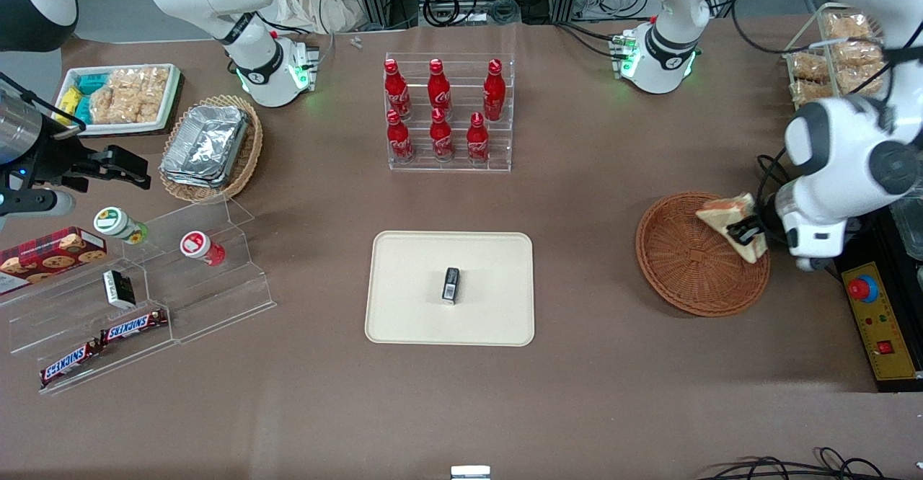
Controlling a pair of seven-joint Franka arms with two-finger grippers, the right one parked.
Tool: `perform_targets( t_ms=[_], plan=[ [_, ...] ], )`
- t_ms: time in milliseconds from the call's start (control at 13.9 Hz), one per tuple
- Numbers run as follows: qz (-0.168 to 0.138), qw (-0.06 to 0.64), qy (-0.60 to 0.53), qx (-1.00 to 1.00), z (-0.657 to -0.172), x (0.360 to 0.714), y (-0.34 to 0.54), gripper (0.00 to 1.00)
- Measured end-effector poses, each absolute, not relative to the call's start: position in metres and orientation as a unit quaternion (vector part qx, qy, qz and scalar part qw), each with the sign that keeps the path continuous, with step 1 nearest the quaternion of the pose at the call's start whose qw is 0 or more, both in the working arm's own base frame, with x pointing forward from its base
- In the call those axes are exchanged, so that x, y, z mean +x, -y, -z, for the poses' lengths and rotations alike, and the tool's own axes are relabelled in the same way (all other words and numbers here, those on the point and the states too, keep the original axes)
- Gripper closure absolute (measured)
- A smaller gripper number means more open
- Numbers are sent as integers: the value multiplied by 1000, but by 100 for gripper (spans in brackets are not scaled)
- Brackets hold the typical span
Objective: Place sandwich from basket to tray
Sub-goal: 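Lift the sandwich up out of the basket with the left gripper, then carry the sandwich over the cream tray beside the black box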
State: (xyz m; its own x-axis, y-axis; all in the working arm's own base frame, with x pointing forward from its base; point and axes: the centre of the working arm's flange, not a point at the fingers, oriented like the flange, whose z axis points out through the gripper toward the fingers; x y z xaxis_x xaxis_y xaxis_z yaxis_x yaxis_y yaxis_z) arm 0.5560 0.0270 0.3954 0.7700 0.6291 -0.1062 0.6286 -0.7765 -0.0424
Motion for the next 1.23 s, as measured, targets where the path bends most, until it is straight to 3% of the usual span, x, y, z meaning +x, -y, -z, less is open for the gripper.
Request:
perform_targets(
  t_ms=[144,360,865,1225],
  plan=[
    [-60,-32,280,-958,-471,570,14,79],
    [-60,-51,188,-979,-502,578,93,80],
    [-53,-28,-48,-997,-428,578,302,80],
    [-26,-13,-58,-998,-329,597,389,80]
  ],
)
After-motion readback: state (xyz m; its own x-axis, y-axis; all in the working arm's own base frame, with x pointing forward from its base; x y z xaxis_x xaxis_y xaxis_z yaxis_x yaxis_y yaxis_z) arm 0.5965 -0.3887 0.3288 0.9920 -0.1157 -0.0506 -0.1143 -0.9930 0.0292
